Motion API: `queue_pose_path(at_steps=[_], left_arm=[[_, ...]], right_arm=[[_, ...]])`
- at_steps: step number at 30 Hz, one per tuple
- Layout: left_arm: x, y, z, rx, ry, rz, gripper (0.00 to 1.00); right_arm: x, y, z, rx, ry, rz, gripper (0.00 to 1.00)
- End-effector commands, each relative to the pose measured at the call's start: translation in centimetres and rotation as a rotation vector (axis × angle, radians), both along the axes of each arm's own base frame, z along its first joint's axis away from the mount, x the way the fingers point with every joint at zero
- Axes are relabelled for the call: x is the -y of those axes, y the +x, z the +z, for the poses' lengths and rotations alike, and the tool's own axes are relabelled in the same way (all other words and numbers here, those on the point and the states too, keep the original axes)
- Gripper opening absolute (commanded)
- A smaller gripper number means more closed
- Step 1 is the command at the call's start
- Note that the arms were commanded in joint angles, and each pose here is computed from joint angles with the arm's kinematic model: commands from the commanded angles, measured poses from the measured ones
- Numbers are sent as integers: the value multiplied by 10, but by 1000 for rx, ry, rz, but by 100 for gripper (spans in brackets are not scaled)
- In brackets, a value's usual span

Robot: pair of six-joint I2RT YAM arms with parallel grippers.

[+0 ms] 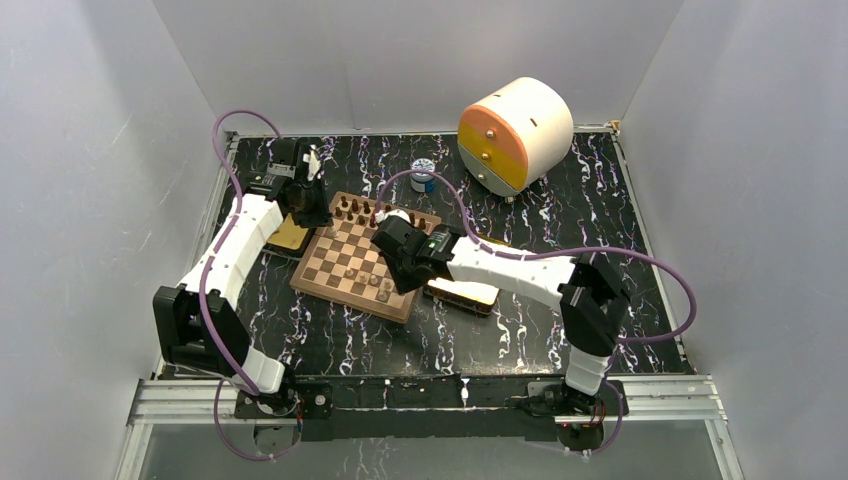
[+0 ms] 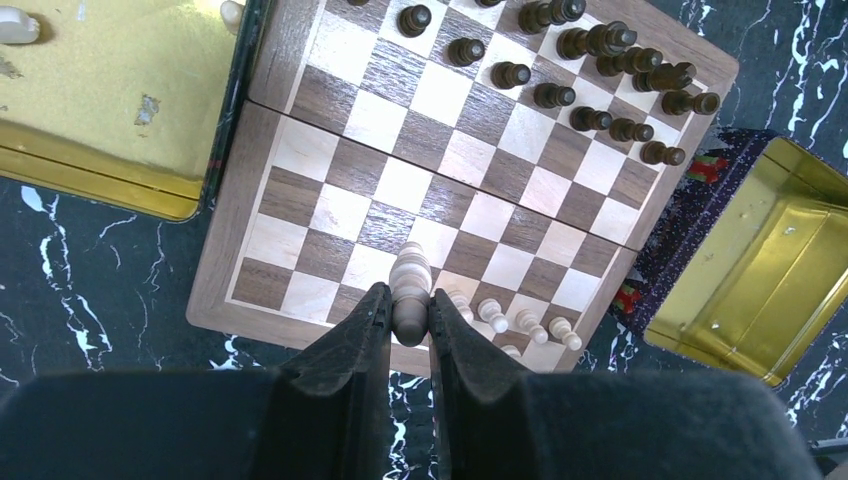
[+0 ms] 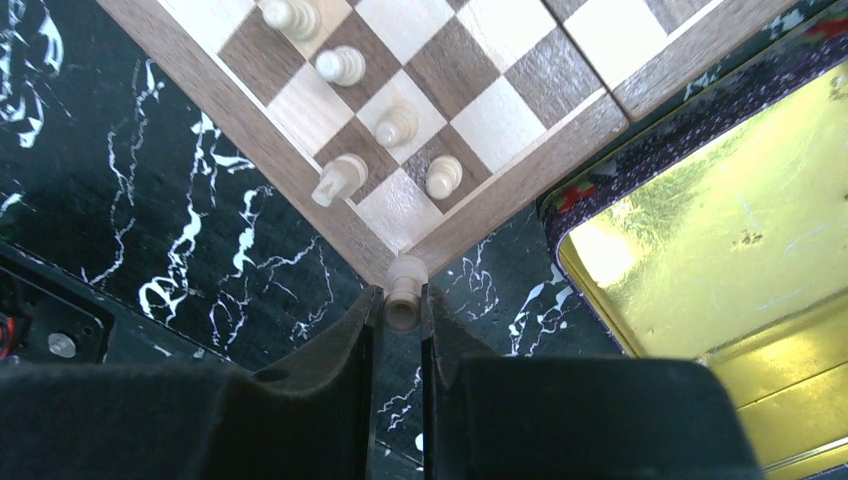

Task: Set up the chess pieces on the board
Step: Place the chess piece on the chessboard.

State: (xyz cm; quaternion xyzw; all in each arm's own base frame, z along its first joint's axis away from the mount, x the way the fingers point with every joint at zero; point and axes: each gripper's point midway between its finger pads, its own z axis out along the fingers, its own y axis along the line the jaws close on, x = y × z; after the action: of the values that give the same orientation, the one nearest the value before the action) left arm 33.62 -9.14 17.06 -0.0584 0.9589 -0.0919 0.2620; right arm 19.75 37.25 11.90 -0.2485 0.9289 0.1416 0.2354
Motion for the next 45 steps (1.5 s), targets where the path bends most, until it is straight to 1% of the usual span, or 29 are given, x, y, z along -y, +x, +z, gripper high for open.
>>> queue_pose_path(at_steps=[1, 9, 18, 34, 45], left_arm=[[-11, -5, 21, 66, 44, 18, 10], [-21, -7, 31, 103, 81, 49, 10], [-21, -7, 40, 132, 76, 50, 10], [-17, -9, 36, 122, 62, 31, 10], [-17, -10, 34, 117, 60, 27, 10]], right_arm=[[-2, -3, -5, 10, -1, -11, 20], [-9, -6, -12, 10, 4, -20, 22], [-11, -7, -23, 25, -20, -25, 23], [-16, 1, -33, 59, -16, -40, 23], [-22, 1, -36, 55, -11, -34, 24]])
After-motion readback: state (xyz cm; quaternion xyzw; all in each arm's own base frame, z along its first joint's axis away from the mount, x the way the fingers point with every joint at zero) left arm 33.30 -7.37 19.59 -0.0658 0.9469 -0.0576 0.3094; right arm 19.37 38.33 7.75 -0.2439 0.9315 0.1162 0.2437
